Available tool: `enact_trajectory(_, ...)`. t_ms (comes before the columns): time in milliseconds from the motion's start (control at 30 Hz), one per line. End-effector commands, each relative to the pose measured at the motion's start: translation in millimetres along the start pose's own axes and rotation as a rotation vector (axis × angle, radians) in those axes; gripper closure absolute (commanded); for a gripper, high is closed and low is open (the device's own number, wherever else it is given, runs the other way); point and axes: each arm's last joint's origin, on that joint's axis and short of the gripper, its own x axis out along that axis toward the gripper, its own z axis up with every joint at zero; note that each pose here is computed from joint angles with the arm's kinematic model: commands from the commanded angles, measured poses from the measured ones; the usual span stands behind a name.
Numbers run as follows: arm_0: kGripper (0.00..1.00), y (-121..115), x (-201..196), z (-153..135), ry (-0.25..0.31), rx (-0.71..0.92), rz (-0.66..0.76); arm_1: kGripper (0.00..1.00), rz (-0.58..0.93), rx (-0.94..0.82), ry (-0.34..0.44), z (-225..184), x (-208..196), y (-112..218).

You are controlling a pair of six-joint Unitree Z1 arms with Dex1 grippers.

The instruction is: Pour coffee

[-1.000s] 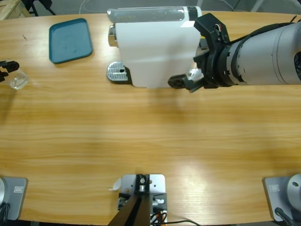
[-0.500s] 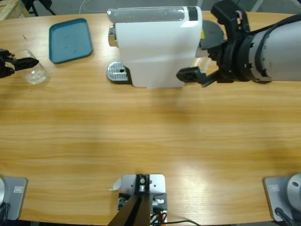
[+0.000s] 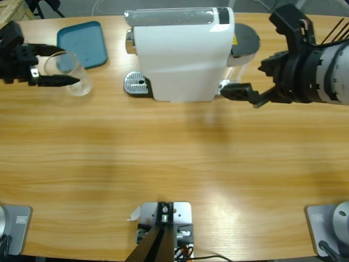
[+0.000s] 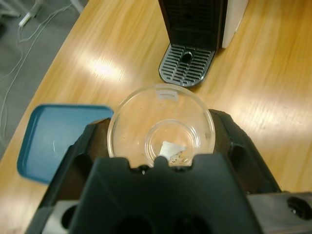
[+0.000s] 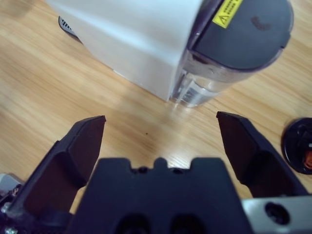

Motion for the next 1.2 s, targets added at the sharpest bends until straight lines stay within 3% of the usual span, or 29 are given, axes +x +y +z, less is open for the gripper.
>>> enact_trajectory(33, 1.000, 28.8, 47.6, -15.3, -0.026, -0.001, -0.134, 0.000, -0.022, -0.009, 0.032, -11.7, -7.6, -4.1)
enact_trajectory(333, 1.000, 40.3, 100.4, -14.0, -0.121, 0.018, -0.247, 0.000, -0.032, -0.013, 0.064, -11.3, -3.1, -2.9)
enact_trajectory(933, 1.000, 33.2, 140.6, 8.8, -0.141, 0.073, -0.308, 0.000, -0.060, 0.011, 0.074, -8.7, 8.5, -5.4)
enact_trajectory(1200, 1.000, 24.3, 148.8, 14.4, -0.121, 0.096, -0.316, 0.000, -0.066, 0.015, 0.081, -9.1, 11.0, -6.8)
